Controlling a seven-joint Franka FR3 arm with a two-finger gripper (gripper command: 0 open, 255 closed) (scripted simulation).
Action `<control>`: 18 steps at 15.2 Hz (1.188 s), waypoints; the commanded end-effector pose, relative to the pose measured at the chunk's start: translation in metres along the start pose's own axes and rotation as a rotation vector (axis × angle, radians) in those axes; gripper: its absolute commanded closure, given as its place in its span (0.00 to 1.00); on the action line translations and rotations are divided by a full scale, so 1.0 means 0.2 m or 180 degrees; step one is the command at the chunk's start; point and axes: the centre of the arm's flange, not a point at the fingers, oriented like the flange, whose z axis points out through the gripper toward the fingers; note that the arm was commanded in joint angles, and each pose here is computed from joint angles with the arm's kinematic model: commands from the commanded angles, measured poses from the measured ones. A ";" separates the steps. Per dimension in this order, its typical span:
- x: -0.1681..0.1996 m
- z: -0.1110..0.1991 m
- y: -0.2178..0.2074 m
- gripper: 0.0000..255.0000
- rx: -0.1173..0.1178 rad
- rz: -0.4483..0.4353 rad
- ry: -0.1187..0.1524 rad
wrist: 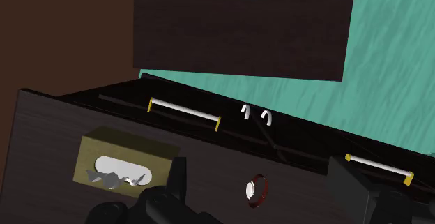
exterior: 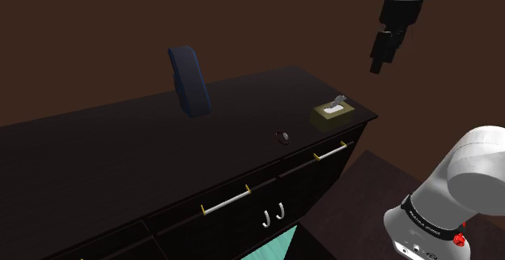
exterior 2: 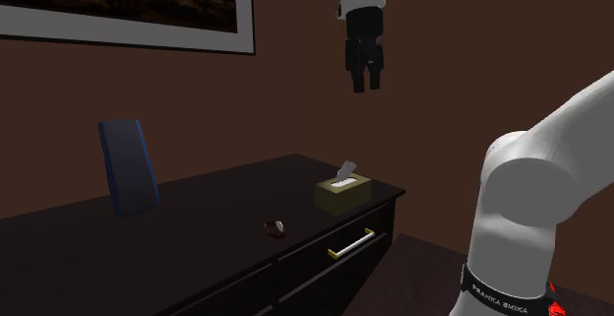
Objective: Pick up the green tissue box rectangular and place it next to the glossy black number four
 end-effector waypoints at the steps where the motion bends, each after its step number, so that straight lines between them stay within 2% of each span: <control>1: 0.00 0.00 0.00 0.00 0.0000 0.0000 0.0000; 18: 0.29 0.87 0.67 0.00 0.0795 0.1782 0.0834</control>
